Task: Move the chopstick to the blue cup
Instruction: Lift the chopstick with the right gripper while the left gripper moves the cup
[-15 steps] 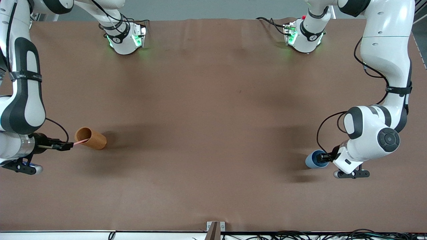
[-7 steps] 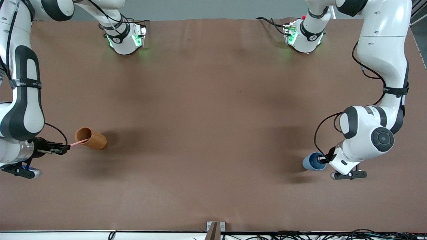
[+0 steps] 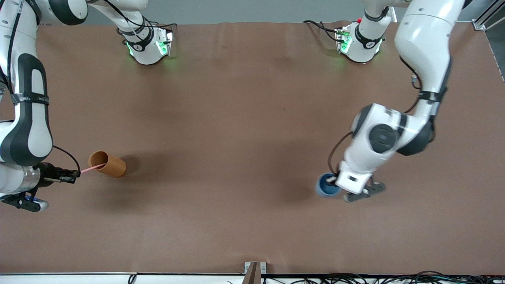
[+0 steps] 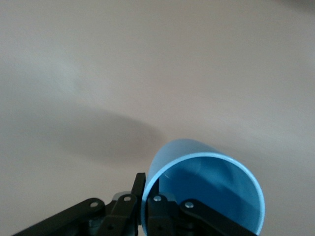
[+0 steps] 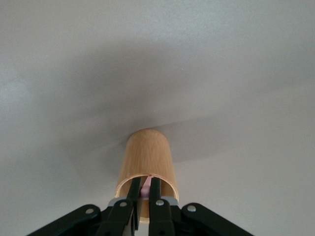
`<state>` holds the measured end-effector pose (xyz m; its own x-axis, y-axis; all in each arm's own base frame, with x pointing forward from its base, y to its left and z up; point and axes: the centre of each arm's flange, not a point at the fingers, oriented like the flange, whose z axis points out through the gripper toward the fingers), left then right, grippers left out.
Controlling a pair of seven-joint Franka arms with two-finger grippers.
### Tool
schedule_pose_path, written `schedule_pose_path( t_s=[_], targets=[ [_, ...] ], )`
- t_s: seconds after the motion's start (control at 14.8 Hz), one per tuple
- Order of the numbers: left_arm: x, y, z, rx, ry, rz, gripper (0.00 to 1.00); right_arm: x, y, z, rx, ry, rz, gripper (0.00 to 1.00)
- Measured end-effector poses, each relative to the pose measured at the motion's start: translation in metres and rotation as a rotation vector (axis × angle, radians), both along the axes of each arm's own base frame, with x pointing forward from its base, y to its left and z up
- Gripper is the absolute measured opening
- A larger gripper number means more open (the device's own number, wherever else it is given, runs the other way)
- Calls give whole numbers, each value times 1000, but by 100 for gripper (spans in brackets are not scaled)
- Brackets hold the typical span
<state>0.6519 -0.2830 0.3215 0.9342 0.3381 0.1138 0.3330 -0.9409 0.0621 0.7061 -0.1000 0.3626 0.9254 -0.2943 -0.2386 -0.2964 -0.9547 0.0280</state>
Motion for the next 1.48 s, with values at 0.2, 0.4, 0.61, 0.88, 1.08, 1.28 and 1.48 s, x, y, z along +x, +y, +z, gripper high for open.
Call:
schedule_pose_path(
  t_s=[0.2, 0.4, 0.61, 0.88, 1.08, 1.28, 1.48],
  targets=[
    [-35, -69, -18, -20, 28, 58, 5, 4, 9, 18, -7, -30, -24, 9],
    [-59, -110, -32, -32, 51, 74, 5, -1, 18, 70, -15, -90, -15, 9],
    [-81, -142, -32, -50, 64, 69, 5, -23, 33, 144, -25, -133, 4, 9],
    [-97, -161, -48, -48, 93, 67, 5, -74, 53, 223, -46, -186, 30, 9],
    [-99, -162, -65, -42, 115, 66, 7, -122, 65, 256, -55, -206, 44, 9],
    [-98, -162, -71, -36, 117, 62, 11, -167, 89, 281, -58, -231, 82, 9],
    [-90, -161, -57, -47, 88, 65, 37, -194, 114, 288, -59, -270, 127, 9]
  ],
)
